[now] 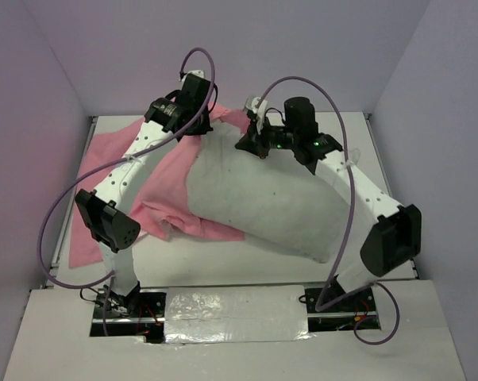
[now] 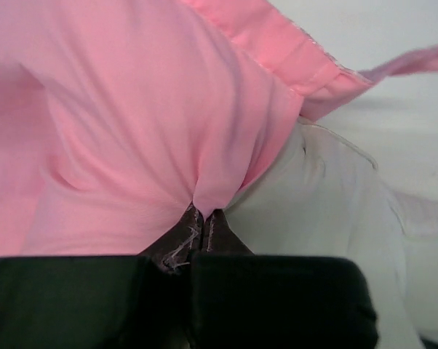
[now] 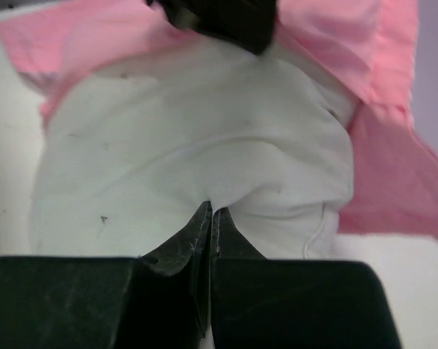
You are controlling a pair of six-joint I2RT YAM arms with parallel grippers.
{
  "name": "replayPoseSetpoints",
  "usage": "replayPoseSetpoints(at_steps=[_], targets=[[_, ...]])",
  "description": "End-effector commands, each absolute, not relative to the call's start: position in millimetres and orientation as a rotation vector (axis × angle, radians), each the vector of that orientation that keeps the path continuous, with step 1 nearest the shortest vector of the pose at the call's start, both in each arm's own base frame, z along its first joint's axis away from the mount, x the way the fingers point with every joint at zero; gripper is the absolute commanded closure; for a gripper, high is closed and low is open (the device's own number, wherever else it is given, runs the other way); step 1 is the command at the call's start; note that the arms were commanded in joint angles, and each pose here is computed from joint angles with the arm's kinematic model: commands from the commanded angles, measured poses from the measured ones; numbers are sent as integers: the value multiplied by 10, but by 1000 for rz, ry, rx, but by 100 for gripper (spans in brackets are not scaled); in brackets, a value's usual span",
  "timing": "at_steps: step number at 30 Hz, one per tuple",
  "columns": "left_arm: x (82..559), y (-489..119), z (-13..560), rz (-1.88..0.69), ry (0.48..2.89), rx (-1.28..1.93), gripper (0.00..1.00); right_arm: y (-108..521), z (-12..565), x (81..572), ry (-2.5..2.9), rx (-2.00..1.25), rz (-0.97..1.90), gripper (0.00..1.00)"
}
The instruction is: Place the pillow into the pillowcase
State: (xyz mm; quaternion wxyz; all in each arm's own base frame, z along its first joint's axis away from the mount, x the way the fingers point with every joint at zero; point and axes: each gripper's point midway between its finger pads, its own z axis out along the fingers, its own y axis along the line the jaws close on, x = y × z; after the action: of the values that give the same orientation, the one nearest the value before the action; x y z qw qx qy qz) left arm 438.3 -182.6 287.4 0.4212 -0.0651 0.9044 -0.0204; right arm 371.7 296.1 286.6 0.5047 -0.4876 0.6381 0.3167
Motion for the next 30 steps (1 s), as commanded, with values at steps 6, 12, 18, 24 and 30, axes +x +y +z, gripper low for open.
replayPoseSetpoints(at_steps=[6,12,18,24,30], targets=[[4169,-2054,2829,-125,2196,-127,100,3055,2926,3306,1396,-1147,723,100],[3885,-2095,2715,-242,2094,-101,100,2841,2904,3569,1596,-1009,616,44],[3698,-2068,2755,-321,2016,-99,100,2834,3324,3748,1588,-925,704,8],[3561,-1987,2831,-341,1957,-126,100,3024,3045,3594,1578,-1079,845,0],[3531,-1950,2918,-328,1931,-120,100,3028,2500,3351,1678,-1188,953,0]])
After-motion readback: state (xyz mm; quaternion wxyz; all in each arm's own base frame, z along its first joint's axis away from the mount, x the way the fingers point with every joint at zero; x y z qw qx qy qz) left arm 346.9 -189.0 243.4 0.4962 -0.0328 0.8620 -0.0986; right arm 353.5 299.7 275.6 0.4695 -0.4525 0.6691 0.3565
